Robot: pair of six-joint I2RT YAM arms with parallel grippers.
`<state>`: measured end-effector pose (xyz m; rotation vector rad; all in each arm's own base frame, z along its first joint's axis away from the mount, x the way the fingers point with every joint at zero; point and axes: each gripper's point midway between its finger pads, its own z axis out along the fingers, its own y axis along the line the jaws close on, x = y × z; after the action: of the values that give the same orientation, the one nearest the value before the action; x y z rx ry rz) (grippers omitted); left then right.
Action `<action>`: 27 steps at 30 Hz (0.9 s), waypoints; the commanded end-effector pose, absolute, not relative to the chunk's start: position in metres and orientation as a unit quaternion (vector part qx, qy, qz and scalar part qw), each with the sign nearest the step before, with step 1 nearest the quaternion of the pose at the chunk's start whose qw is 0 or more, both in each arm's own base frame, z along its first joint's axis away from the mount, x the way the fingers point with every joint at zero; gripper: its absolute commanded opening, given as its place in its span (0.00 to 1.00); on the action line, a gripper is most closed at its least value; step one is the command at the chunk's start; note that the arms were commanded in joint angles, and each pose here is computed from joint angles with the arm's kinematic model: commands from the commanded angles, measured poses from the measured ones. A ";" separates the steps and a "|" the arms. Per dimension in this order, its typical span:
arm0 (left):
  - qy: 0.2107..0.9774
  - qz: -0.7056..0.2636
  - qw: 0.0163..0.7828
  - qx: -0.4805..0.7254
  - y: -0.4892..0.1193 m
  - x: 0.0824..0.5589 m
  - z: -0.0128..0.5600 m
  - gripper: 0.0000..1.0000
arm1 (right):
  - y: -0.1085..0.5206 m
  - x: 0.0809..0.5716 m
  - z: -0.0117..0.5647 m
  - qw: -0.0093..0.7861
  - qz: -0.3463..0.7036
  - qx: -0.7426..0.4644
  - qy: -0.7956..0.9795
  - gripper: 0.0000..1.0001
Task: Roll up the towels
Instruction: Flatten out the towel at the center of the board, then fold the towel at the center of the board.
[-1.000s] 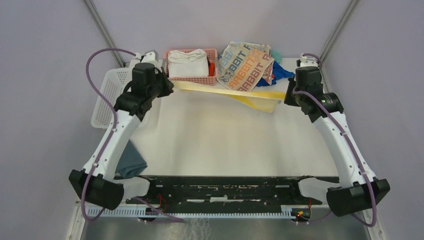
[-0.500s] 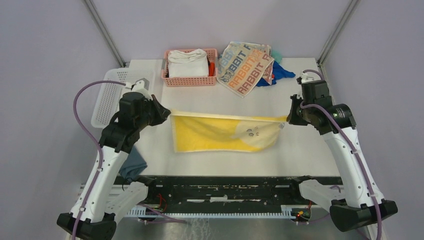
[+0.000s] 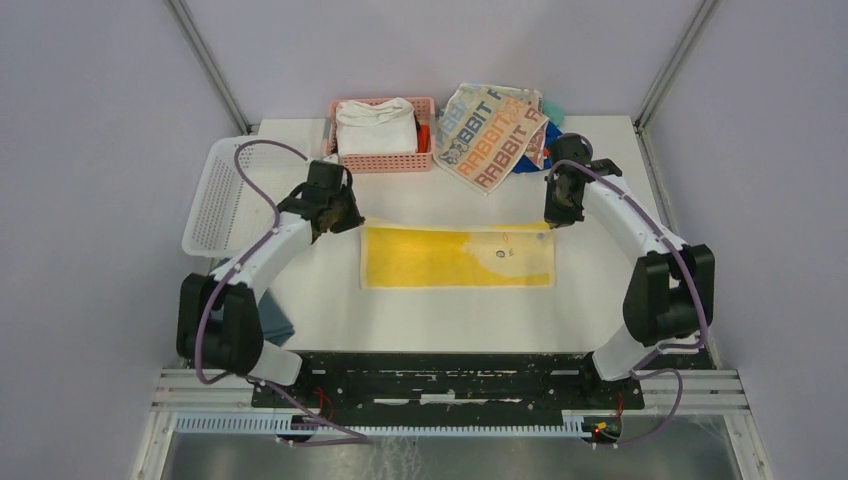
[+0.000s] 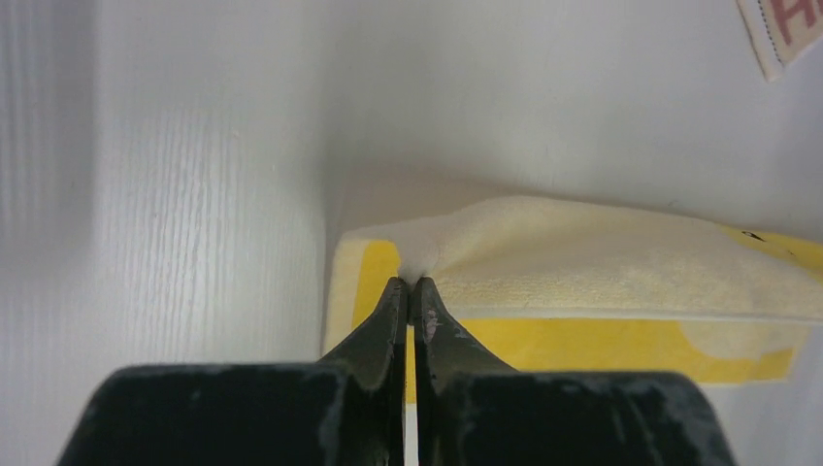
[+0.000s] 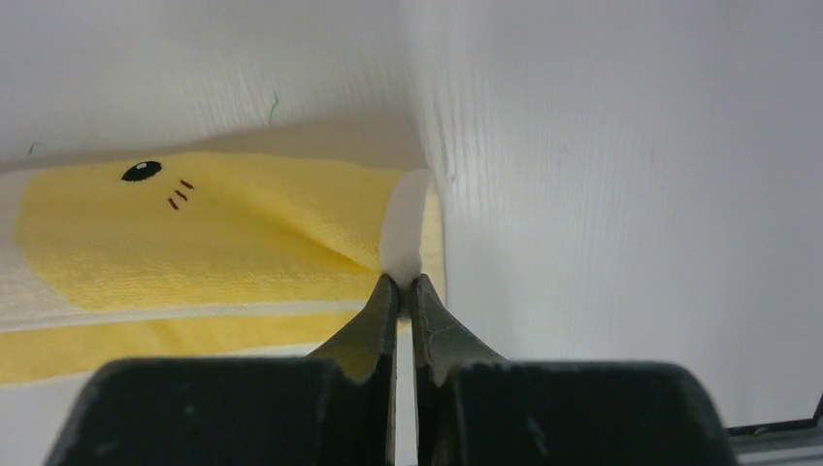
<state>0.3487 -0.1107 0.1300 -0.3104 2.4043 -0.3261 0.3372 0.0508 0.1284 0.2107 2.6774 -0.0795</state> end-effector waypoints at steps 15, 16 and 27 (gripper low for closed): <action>0.908 -0.124 0.373 -0.142 -0.107 0.393 0.121 0.03 | 0.042 0.364 0.125 0.258 -0.019 0.107 0.960 0.00; 0.911 -0.121 0.367 -0.142 -0.106 0.386 0.117 0.03 | 0.041 0.357 0.123 0.254 -0.021 0.107 0.961 0.00; 0.933 -0.116 0.307 -0.149 -0.098 0.330 0.068 0.03 | 0.039 0.293 0.084 0.199 -0.010 0.115 0.973 0.02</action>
<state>0.3391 -0.1033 0.0732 -0.3389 2.4732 -0.3074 0.3068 0.0446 0.0921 0.2835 2.7120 -0.0106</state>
